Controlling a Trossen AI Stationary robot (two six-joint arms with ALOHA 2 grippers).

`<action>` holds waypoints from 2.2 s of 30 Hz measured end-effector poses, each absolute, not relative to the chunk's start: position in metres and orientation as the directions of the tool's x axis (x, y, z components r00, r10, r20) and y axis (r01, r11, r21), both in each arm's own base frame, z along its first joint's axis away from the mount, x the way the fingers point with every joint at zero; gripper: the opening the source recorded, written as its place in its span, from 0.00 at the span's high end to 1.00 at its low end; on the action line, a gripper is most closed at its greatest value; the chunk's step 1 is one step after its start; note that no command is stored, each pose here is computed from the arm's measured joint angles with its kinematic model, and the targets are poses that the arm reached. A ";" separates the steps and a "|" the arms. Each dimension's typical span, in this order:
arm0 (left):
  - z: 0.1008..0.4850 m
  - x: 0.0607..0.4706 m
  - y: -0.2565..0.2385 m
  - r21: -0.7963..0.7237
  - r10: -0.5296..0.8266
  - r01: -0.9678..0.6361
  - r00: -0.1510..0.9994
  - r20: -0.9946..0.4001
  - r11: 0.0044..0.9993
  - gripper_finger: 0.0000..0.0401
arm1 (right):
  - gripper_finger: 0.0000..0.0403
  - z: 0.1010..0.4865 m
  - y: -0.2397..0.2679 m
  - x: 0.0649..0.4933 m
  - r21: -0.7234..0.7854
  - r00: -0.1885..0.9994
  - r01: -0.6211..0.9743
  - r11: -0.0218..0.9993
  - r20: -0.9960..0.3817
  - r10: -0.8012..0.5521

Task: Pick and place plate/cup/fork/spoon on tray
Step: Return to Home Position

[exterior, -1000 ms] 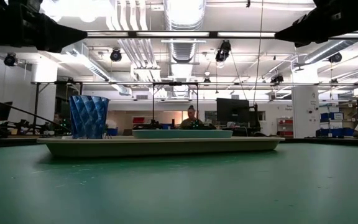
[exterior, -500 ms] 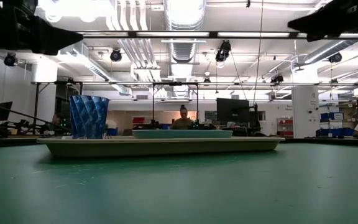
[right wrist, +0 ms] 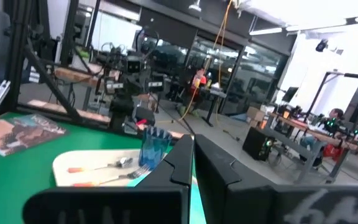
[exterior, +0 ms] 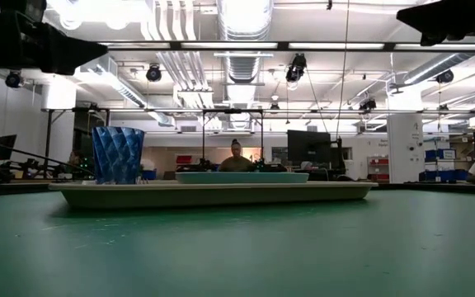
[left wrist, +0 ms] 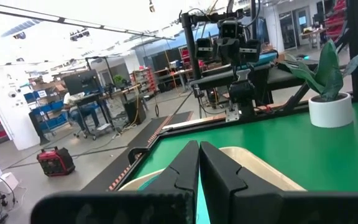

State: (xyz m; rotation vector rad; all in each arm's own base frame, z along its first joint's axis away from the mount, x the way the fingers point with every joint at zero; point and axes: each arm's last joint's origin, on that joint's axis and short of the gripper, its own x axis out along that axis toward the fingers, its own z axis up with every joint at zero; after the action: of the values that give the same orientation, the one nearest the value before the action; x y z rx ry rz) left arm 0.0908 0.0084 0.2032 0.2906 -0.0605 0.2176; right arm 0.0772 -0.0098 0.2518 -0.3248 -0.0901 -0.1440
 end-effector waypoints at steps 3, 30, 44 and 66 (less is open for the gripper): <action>0.203 0.091 0.008 0.277 0.204 -0.222 0.974 0.094 0.935 1.00 | 0.98 0.252 -0.009 0.074 -0.316 0.983 0.163 0.935 0.136 -0.126; 0.172 0.097 0.007 0.139 0.154 -0.150 0.988 -0.016 0.979 1.00 | 0.98 0.188 -0.010 0.093 -0.274 0.987 0.102 0.956 0.151 -0.062; 0.164 0.104 0.008 0.141 0.180 -0.174 0.983 -0.032 0.975 1.00 | 0.98 0.174 -0.010 0.097 -0.110 0.996 0.054 0.992 0.080 -0.045; 0.154 0.109 0.008 0.155 0.180 -0.158 0.974 -0.139 0.975 1.00 | 0.98 0.174 -0.010 0.098 -0.111 0.996 0.054 0.992 0.073 -0.047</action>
State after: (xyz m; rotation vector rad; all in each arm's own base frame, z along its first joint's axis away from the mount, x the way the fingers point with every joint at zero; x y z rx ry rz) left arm 0.1095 0.0084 0.1540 0.1438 0.1530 0.1714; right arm 0.0976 -0.0100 0.1737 -0.1132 -0.0701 -0.0507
